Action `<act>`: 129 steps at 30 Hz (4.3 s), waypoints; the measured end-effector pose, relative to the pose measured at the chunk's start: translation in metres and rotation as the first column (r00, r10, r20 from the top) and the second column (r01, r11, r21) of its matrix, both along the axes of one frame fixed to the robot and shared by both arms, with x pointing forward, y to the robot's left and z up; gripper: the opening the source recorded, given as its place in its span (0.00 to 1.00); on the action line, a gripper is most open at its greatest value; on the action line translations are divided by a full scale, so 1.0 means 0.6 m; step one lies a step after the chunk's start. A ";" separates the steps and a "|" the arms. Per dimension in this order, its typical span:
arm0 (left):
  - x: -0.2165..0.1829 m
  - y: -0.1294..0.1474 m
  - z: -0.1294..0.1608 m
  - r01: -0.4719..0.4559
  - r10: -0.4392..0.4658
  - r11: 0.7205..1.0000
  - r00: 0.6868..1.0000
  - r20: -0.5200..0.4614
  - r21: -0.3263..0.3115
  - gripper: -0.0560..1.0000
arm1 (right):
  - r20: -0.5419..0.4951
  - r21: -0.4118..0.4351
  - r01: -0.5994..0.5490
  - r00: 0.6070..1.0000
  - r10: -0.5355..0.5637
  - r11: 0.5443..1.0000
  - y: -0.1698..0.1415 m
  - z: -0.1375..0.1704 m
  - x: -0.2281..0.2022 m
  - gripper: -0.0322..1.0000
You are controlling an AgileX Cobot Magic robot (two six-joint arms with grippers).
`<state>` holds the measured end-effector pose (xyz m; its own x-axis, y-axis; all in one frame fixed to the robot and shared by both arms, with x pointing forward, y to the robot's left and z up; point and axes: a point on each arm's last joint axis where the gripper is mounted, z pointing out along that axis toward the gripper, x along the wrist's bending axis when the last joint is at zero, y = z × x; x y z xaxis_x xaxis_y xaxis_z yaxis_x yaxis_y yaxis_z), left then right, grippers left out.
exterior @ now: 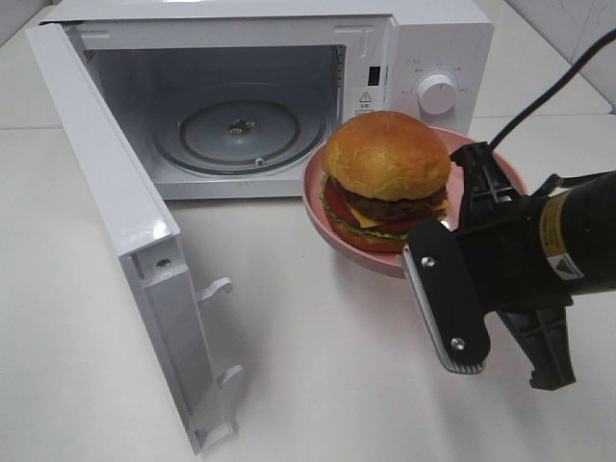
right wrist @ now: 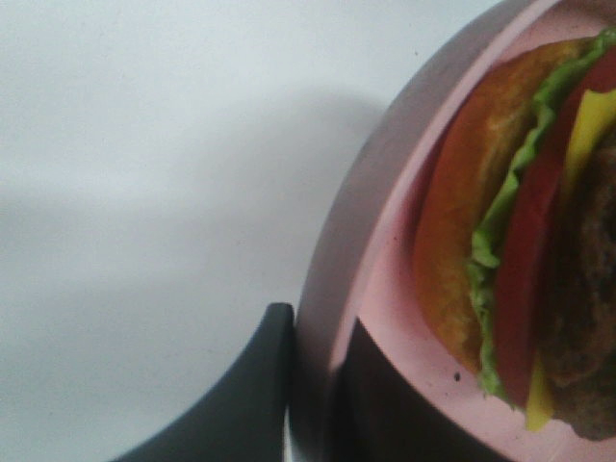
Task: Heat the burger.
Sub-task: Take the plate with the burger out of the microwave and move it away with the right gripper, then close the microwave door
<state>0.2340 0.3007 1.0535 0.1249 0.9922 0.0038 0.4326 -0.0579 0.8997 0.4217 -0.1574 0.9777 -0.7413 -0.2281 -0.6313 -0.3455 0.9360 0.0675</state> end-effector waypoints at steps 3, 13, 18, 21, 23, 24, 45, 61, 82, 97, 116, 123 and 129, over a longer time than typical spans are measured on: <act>0.000 0.000 0.000 0.000 0.000 1.000 1.000 0.000 0.000 0.05 | -0.003 0.004 0.016 1.000 -0.016 1.000 -0.005 0.002 -0.004 0.12; 0.000 0.000 0.000 0.000 0.000 1.000 1.000 0.000 0.000 0.05 | -0.023 0.041 0.197 0.980 -0.196 0.980 -0.050 0.024 -0.037 0.11; 0.000 0.000 0.000 0.000 0.000 1.000 1.000 0.000 0.000 0.05 | -0.064 0.006 0.304 0.951 -0.303 0.953 -0.072 0.017 -0.051 0.11; 0.000 0.000 0.000 0.000 0.000 1.000 1.000 0.000 0.000 0.05 | -0.087 -0.020 0.346 0.934 -0.347 0.938 -0.080 0.009 -0.056 0.11; 0.000 0.000 0.000 0.000 0.000 1.000 1.000 0.000 0.000 0.05 | -0.116 -0.037 0.400 0.908 -0.401 0.916 -0.088 -0.001 -0.062 0.11; 0.000 0.000 0.000 0.000 0.000 1.000 1.000 0.000 0.000 0.05 | -0.116 -0.037 0.400 0.908 -0.401 0.916 -0.088 -0.001 -0.062 0.11; 0.000 0.000 0.000 0.000 0.000 1.000 1.000 0.000 0.000 0.05 | -0.168 -0.043 0.578 0.800 -0.576 0.815 -0.078 -0.099 -0.015 0.11; 0.000 0.000 0.000 0.000 0.000 1.000 1.000 0.000 0.000 0.05 | -0.252 -0.019 0.804 0.572 -0.781 0.595 -0.157 -0.132 0.053 0.11; 0.000 0.000 0.000 0.000 0.000 1.000 1.000 0.000 0.000 0.05 | -0.350 0.117 0.874 0.481 -0.804 0.472 -0.145 -0.113 0.057 0.56; 0.000 0.000 0.000 0.000 0.000 1.000 1.000 0.000 0.000 0.05 | -0.590 0.055 0.998 0.008 -0.807 -0.031 -0.131 0.001 0.058 0.68; 0.000 0.000 0.000 0.000 0.000 1.000 1.000 0.000 0.000 0.05 | -0.622 -0.101 0.962 -0.259 -0.739 -0.253 -0.187 0.091 0.062 0.73; 0.000 0.000 0.000 0.000 0.000 1.000 1.000 0.000 0.000 0.05 | -0.668 0.006 0.963 -0.197 -0.718 -0.270 -0.198 0.134 -0.015 0.73; 0.000 0.000 0.000 0.000 0.000 1.000 1.000 0.000 0.000 0.05 | -0.704 0.139 0.952 -0.098 -0.704 -0.271 -0.209 0.154 -0.089 0.73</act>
